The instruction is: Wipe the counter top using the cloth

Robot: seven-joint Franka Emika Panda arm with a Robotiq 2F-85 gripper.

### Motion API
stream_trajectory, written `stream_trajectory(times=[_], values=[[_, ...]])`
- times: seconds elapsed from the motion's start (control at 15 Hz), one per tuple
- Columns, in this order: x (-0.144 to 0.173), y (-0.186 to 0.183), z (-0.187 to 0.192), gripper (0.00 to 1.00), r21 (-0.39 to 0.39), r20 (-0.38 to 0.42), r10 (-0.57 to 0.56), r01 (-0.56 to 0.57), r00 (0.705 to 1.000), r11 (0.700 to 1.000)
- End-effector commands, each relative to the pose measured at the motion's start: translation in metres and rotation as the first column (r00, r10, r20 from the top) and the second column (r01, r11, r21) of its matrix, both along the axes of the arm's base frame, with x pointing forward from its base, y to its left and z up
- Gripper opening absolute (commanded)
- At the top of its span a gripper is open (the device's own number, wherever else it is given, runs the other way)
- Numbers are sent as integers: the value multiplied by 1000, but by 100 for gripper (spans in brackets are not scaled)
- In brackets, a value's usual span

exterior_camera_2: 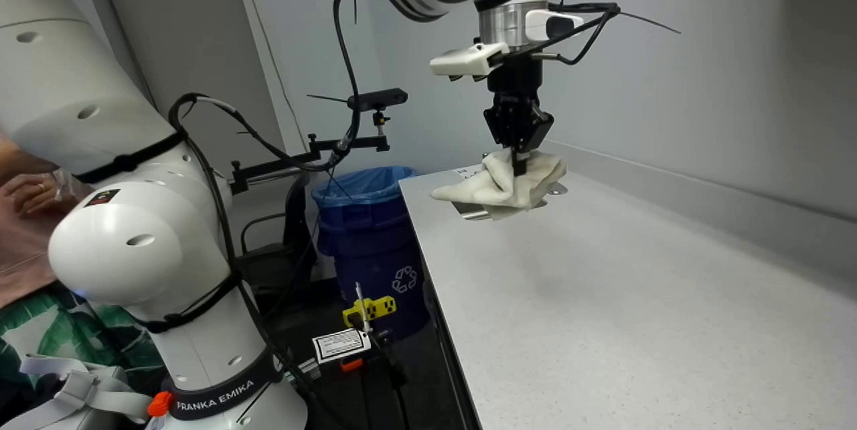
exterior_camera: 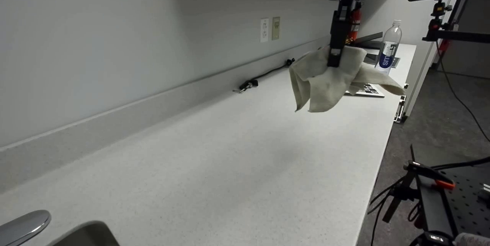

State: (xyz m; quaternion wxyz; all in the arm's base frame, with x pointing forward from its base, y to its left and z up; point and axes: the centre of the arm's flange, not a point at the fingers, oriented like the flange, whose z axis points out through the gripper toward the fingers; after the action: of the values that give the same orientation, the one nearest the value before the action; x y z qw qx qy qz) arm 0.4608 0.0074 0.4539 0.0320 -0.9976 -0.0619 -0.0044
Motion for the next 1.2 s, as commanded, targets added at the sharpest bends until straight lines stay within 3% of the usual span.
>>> stream_trajectory(times=[0.0,0.6,0.87,1.13], values=[[-8,-7,34,2,-52,64,-10,13,998,999],[-25,-1,121,2,-146,274,8,34,962,989],[-31,3,151,2,-178,418,16,65,908,982],[-34,4,172,2,-180,562,11,110,827,978]])
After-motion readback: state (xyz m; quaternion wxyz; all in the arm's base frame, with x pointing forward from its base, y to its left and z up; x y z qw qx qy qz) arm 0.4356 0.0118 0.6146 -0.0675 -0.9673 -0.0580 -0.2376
